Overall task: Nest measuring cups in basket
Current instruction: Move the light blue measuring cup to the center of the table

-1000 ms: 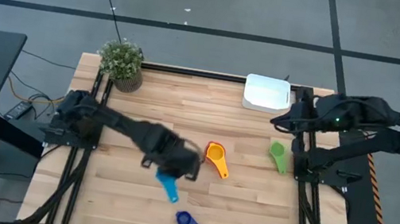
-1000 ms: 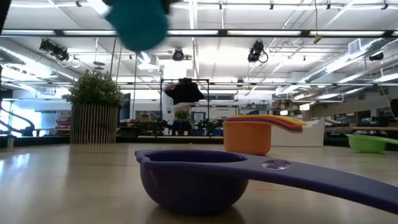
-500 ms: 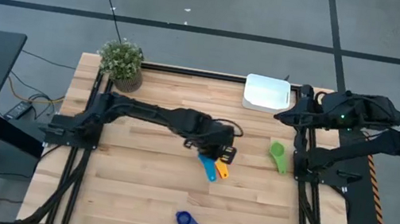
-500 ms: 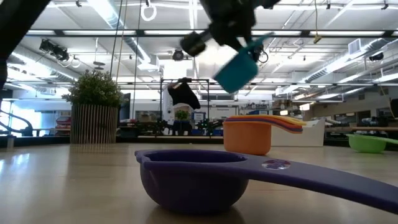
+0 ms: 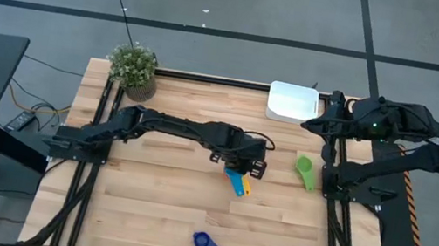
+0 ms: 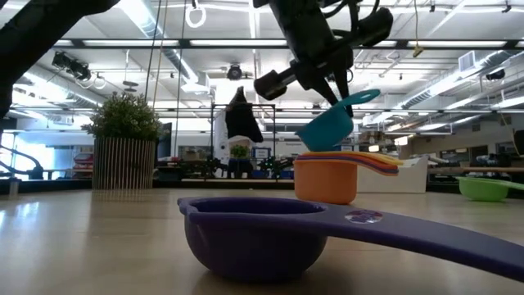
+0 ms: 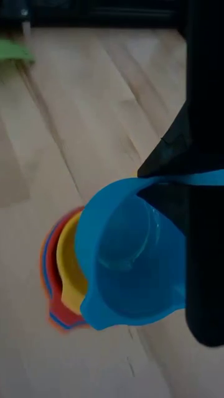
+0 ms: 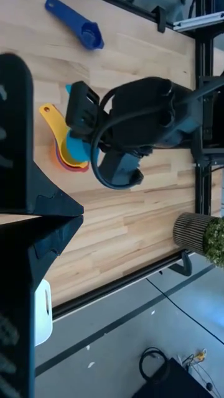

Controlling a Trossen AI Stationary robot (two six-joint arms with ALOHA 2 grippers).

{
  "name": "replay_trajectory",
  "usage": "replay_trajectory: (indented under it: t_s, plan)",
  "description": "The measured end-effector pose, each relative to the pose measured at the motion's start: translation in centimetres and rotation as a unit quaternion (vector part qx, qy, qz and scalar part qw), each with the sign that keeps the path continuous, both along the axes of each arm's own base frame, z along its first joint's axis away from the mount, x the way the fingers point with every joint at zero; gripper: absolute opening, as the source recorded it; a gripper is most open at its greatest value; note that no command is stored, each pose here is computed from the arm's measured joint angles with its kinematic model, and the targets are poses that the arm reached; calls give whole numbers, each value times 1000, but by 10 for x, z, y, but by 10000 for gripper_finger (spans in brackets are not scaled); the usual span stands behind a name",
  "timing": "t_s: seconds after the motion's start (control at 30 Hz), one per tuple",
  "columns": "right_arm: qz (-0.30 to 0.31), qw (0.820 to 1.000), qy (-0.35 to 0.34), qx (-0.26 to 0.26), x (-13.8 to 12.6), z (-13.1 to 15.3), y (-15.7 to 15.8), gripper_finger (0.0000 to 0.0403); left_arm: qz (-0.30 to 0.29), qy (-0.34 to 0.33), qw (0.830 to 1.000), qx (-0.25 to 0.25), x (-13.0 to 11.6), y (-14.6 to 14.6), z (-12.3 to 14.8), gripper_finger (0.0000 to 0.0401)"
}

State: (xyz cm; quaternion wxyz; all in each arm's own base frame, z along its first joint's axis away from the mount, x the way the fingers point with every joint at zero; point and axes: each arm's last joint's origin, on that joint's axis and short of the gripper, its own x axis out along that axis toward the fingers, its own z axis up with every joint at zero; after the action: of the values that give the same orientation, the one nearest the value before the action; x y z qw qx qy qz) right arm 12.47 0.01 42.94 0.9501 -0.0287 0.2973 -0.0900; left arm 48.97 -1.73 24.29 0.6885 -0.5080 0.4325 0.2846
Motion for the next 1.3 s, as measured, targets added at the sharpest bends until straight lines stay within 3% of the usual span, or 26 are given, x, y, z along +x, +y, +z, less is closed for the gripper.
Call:
replay_trajectory:
  t_s: [0.33,0.47,0.73,0.83,1.0,1.3]
  plan:
    - [5,1000,1,-6,0,0,0,10,21,21,999,13,-4,3,-2,13]
    - [6,1000,2,-6,0,0,0,10,17,31,998,42,-6,1,-1,13]
    - [6,1000,2,-6,0,0,0,10,1,50,997,65,-19,2,40,13]
    - [11,1000,2,-2,0,0,0,11,-4,103,992,67,-32,2,46,13]
    - [27,1000,3,9,0,0,2,11,-20,225,973,42,-53,-5,32,13]
    - [28,1000,3,9,0,0,2,11,-56,252,966,1,-50,-23,-22,13]
